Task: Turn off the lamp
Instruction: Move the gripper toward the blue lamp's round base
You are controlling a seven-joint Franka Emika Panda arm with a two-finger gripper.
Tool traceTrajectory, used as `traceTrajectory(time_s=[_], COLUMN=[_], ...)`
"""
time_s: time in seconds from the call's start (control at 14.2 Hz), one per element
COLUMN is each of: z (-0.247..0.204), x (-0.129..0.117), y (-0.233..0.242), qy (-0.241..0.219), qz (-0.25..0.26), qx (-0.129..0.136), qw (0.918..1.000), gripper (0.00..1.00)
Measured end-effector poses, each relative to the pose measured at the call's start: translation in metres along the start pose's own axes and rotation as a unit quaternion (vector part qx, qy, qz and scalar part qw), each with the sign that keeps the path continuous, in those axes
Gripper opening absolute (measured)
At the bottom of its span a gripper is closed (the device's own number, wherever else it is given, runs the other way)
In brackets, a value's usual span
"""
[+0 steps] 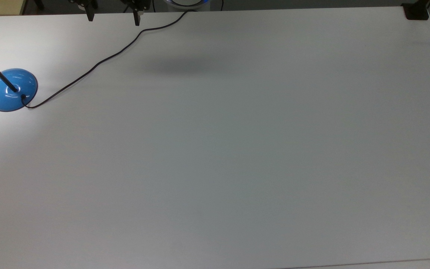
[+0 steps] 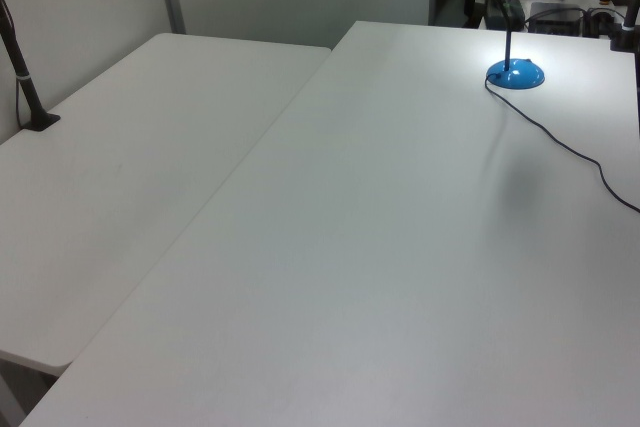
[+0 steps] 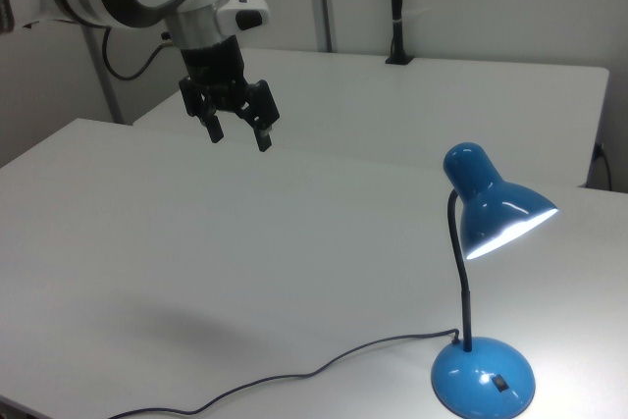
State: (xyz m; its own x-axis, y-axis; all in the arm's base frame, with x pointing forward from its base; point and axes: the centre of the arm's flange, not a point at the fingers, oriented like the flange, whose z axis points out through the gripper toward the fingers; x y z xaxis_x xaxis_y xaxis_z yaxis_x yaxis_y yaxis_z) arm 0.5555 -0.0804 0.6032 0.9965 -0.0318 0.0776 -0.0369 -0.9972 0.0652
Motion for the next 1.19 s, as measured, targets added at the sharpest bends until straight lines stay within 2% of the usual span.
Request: traceTrajectory(time_s=[0.63,0.7,0.77,0.91,1.05,1.19], z=[0.008,0.009,0.008,0.006,0.004,0.006], x=[0.003,-0.001,-0.008,-0.024,-0.049,-0.082], y=[-0.007,-0.006,0.0,0.035,0.102,0.18], qy=[-0.011,-0.027,-0.049,-0.082,-0.102,-0.104], qz=[-0.006,-0.01,-0.038,-0.133,-0.199,-0.213], qx=[0.001,0.002,0.003,0.013,0.017,0.032], qw=[0.9999,0.9996,0.9981,0.9876,0.9746,0.971], gripper=[1.0,1.0,1.0,1.0,1.0,1.0])
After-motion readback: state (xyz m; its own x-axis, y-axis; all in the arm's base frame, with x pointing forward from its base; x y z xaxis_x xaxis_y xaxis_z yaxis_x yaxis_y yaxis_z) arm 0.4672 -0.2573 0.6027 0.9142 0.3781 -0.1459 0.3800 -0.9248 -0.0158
